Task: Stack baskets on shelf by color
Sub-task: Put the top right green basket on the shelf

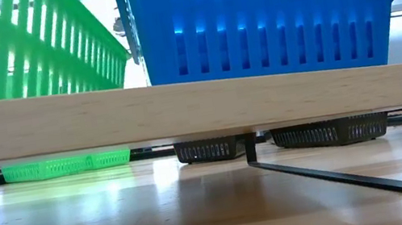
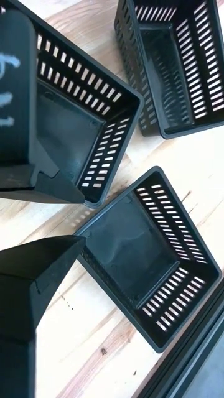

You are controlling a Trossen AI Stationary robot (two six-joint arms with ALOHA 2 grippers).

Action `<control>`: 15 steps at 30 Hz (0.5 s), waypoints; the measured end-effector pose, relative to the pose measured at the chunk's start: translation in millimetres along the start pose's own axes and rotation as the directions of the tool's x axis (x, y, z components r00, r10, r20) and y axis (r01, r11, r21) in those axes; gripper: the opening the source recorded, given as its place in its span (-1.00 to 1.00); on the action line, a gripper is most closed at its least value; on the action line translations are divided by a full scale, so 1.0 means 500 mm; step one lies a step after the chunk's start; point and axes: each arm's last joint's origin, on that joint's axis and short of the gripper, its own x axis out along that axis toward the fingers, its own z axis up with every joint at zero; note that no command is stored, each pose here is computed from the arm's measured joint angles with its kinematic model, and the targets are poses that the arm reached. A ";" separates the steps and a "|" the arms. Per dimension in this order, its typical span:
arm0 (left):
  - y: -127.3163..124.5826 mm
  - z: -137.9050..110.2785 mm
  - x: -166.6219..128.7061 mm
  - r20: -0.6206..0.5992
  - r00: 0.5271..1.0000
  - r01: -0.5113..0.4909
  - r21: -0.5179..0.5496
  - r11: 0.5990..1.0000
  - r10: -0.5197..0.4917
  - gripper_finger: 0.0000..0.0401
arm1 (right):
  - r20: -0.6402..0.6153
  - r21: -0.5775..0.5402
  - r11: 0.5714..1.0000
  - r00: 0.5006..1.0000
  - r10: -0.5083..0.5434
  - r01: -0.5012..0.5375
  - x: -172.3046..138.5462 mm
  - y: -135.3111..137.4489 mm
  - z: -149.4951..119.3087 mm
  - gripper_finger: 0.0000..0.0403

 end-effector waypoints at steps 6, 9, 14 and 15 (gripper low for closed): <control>0.037 -0.010 -0.005 -0.039 0.981 -0.190 -0.030 0.981 0.189 -0.37 | 0.000 0.000 1.000 1.000 0.000 0.000 0.000 0.000 0.000 -0.41; 0.067 -0.024 -0.013 -0.092 0.935 -0.352 -0.092 0.932 0.344 -0.40 | 0.001 0.000 1.000 1.000 0.000 0.000 0.000 0.000 0.000 -0.41; 0.093 -0.049 -0.029 -0.316 0.850 -0.506 -0.269 0.820 0.421 -0.45 | 0.000 0.000 1.000 1.000 0.000 0.000 0.000 0.000 0.000 -0.41; 0.090 -0.054 -0.029 -0.340 0.850 -0.501 -0.284 0.817 0.403 -0.46 | 0.000 0.000 1.000 1.000 0.000 0.000 0.000 0.000 0.000 -0.41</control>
